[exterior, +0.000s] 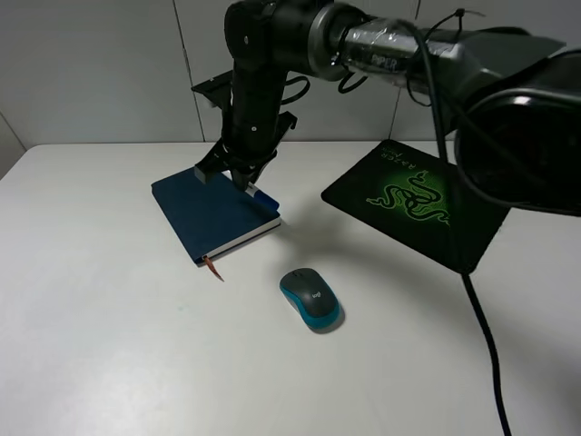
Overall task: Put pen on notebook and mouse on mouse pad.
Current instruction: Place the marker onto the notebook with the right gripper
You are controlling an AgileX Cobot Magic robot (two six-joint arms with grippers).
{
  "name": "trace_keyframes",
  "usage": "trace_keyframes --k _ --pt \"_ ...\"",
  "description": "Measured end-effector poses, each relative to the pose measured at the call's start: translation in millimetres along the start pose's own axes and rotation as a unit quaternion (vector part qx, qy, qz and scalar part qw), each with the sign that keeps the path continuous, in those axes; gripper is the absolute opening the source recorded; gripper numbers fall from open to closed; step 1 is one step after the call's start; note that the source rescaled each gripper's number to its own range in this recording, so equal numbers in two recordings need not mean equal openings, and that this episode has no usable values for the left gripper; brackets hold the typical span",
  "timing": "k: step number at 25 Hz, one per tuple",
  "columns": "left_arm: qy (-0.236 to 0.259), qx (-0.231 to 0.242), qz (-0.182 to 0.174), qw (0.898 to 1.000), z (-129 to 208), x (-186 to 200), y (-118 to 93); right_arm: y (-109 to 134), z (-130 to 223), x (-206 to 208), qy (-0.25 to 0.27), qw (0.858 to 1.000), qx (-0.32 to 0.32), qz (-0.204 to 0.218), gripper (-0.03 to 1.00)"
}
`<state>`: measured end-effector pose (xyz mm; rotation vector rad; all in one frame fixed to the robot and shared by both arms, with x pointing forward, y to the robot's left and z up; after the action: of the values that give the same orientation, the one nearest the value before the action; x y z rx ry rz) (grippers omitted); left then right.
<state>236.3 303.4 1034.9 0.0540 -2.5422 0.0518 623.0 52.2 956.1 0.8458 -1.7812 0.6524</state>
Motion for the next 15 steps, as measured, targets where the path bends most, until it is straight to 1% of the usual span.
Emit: trace_keyframes --k 7,15 --pt "0.0 0.0 0.0 1.0 0 0 0 0 -8 -28 -0.01 1.0 -0.013 -0.01 0.0" --pt "0.0 0.0 0.0 1.0 0 0 0 1 -14 -44 -0.038 0.999 -0.022 -0.017 0.0"
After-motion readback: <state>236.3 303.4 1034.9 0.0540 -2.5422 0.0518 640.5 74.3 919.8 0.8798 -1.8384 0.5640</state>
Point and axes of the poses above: a point on each arm's last joint axis where the gripper is mounted, x pointing back along that axis away from the gripper, y along the wrist's bending axis when the last joint is at zero, z = x × y, the point moved 1 cm from there along -x, pointing out along that axis toward the gripper, and after that the axes turned 3 degrees about x, right-handed, at the moved point
